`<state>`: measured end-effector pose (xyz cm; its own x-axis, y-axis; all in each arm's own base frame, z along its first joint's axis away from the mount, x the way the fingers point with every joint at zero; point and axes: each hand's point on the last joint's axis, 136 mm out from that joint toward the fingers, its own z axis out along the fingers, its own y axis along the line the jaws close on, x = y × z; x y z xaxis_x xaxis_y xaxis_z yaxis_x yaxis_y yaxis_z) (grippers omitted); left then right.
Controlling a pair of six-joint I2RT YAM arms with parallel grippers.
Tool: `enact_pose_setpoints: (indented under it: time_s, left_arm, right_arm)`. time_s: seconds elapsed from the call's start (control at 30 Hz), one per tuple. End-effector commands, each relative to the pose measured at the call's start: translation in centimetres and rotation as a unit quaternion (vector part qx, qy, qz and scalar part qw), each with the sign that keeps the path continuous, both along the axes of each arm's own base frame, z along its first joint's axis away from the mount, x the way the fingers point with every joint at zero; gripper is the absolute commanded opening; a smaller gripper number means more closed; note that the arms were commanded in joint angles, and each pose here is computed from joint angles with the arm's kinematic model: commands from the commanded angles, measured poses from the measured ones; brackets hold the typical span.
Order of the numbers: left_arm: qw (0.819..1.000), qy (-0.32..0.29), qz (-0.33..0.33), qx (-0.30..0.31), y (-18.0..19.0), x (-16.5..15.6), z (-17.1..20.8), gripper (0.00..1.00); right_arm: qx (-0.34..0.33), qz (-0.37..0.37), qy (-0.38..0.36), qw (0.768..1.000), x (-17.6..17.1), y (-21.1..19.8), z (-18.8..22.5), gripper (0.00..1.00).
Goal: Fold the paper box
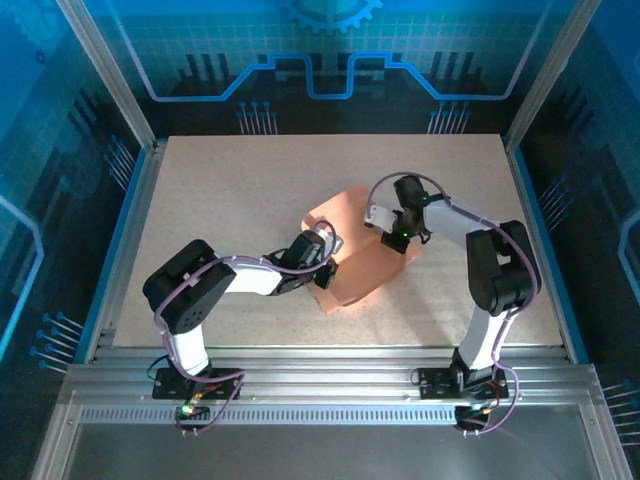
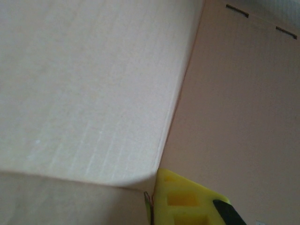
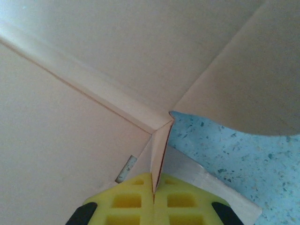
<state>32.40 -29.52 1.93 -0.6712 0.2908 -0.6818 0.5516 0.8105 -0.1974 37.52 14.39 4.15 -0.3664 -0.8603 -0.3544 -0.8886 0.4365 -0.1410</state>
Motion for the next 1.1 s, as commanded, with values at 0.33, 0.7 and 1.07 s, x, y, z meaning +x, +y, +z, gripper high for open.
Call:
enact_pose_setpoints:
  time_s: [0.33,0.7,1.07]
  left_arm:
    - [0.999,0.013,0.039,0.034,1.1,-0.2,-1.4,0.05]
    - [0.999,0.012,0.043,0.032,0.8,0.0,-1.1,0.05]
    - [0.998,0.012,0.038,0.046,1.4,-0.4,-1.6,0.05]
  right_arm:
    - [-0.083,-0.178,0.03,0.98,-2.8,3.2,-0.8,0.04]
    - [-0.092,-0.272,0.03,0.957,-3.3,8.2,-2.0,0.03]
    - [-0.075,-0.223,0.008,0.972,-0.5,2.5,-0.4,0.13]
